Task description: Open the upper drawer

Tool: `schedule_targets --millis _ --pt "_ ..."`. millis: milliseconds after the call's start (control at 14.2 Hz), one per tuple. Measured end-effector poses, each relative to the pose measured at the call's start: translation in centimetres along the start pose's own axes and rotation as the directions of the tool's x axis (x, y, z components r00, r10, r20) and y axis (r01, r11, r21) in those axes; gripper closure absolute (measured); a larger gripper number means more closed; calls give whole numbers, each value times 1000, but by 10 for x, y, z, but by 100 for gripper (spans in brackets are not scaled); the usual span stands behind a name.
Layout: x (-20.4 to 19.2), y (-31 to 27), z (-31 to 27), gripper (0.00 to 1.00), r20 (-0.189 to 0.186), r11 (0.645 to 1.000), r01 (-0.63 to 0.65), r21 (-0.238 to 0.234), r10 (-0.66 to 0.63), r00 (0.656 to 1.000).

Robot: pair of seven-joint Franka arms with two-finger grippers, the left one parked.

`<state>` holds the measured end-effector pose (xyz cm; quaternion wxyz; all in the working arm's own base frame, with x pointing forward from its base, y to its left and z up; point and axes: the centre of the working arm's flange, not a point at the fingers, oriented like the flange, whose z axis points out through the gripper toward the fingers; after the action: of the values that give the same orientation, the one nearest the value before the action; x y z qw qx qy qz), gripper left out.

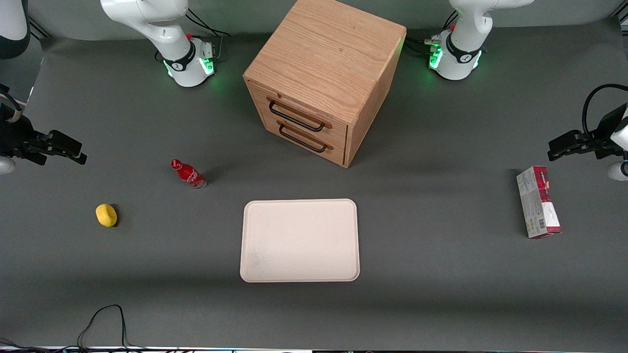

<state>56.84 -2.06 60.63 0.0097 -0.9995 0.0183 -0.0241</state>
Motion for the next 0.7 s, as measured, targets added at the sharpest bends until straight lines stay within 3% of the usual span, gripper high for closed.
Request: schedule_targets --millis 702 --pt "-1 -6 3 0 18 999 36 1 -36 999"
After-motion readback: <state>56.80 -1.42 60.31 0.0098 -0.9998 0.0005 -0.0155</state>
